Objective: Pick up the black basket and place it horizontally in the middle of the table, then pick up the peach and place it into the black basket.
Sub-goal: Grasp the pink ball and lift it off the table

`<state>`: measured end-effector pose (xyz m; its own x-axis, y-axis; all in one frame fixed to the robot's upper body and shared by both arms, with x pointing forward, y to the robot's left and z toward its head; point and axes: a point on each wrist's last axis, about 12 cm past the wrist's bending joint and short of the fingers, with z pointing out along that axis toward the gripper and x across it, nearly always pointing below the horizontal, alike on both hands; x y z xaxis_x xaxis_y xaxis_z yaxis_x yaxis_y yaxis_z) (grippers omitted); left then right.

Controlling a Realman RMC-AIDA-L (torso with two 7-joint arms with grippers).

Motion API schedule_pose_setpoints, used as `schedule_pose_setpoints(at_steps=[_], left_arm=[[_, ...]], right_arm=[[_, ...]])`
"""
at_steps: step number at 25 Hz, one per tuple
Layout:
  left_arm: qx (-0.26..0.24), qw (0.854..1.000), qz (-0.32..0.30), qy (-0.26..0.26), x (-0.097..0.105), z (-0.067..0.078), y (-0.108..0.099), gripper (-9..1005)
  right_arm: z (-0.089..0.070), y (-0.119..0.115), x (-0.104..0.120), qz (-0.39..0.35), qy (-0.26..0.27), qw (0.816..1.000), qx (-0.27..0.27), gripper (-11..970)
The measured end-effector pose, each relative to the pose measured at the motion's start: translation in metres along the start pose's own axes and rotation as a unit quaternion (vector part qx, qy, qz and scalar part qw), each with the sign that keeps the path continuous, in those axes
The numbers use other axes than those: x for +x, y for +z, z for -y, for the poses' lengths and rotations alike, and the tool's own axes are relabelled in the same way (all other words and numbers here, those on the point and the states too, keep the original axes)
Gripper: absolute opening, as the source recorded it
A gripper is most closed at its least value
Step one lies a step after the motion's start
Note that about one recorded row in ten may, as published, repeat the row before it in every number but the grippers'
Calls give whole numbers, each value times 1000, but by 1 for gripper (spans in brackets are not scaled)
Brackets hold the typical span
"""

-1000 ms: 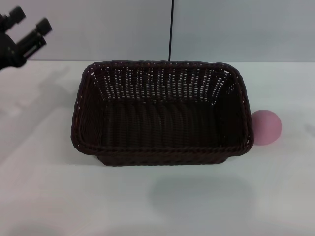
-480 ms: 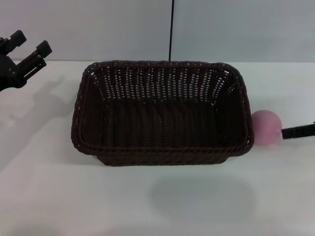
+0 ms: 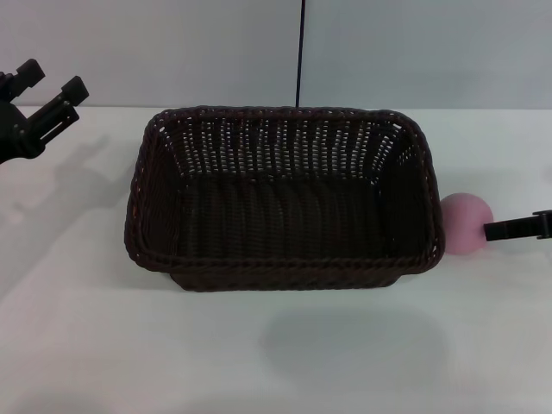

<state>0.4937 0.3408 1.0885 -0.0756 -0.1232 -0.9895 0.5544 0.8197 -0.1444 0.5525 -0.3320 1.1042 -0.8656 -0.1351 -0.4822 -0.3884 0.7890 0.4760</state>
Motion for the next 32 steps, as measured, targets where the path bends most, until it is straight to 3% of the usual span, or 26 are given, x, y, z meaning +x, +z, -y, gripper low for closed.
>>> schedule_pose_setpoints(at_steps=[7, 13, 24, 29, 32], left_arm=[[-2, 1000, -3, -6, 3, 0, -1, 737], [-4, 1000, -7, -12, 7, 0, -2, 736], [4, 1000, -8, -13, 8, 2, 1, 734], [3, 1000, -11, -17, 12, 3, 1, 732], [2, 1000, -13, -20, 13, 3, 1, 730]], right_arm=[[1, 6, -4, 12, 1, 1000, 4, 410], [-3, 5, -7, 17, -3, 1000, -11, 380], [-7, 10, -9, 8, -10, 1000, -16, 450], [-3, 12, -9, 11, -7, 1000, -2, 586], [-1, 12, -7, 13, -4, 1000, 3, 555]])
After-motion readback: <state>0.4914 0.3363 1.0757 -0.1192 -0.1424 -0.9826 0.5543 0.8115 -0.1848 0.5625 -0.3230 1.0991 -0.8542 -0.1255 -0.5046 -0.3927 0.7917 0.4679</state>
